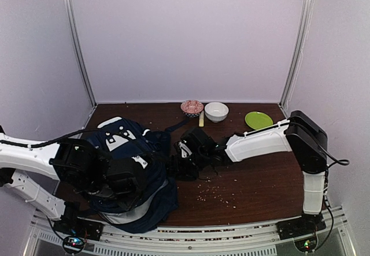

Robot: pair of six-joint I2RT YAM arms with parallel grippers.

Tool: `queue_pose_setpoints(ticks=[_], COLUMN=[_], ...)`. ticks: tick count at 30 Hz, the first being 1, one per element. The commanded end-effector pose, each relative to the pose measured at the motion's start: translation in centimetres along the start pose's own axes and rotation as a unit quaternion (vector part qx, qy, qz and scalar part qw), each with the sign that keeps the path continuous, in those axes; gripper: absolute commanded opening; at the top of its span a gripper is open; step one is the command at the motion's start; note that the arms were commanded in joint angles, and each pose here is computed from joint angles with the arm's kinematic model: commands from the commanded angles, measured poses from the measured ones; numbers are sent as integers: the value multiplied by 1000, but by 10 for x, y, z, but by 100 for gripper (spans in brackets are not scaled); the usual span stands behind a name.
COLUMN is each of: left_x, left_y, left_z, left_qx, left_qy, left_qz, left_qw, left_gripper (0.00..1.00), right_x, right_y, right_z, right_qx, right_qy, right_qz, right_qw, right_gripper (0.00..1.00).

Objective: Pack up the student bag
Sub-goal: Adjust the student bag at the center of the board.

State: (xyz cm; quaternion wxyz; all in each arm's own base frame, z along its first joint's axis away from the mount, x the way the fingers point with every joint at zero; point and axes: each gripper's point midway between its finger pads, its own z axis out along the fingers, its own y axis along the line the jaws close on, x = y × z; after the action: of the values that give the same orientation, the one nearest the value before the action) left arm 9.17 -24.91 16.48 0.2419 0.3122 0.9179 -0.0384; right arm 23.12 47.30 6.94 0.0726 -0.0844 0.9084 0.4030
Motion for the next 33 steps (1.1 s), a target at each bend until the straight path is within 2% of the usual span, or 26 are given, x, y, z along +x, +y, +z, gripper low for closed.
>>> queue_pose_setpoints(ticks=[1,5,7,9,11,18,19,24,27,29,31,33], left_x=[14,22,24,25,23,-26,-36,-90,-120,-137,-150,-165], left_y=[-23,-18,-13,-7,-3,19,25,59,80,94,103,106], left_z=[21,32,37,42,44,24,19,-19,-39,-41,-37,-35], left_qx=[33,12,-6,-30,-47,-73,-76,-73,-56,-43,-31,-16], left_qy=[34,43,46,51,51,-25,-39,-142,-208,-240,-257,-272], left_qz=[29,42,50,60,70,59,51,-2,-42,-63,-78,-82], left_qw=[998,998,998,996,995,995,995,987,976,968,963,959], left_gripper=[98,97,92,80,65,5,0,0,0,0,0,0], right_x=[6,6,6,3,1,-8,-9,-22,-43,-52,-59,-58], right_y=[0,1,3,6,9,4,2,-16,-25,-30,-42,-45], right_z=[11,9,6,-1,-8,-54,-63,-121,-180,-212,-233,-231], right_qx=[1,-2,-5,-7,-8,35,41,108,185,191,153,81], right_qy=[12,11,7,-2,-6,-40,-47,-110,-231,-307,-350,-339], right_qz=[0,1,2,0,-2,-37,-42,-85,-127,-126,-81,-51], right_qw=[1000,1000,1000,1000,1000,998,997,984,947,924,921,936], right_gripper=[61,41,31,24,24,52,55,60,62,72,97,100])
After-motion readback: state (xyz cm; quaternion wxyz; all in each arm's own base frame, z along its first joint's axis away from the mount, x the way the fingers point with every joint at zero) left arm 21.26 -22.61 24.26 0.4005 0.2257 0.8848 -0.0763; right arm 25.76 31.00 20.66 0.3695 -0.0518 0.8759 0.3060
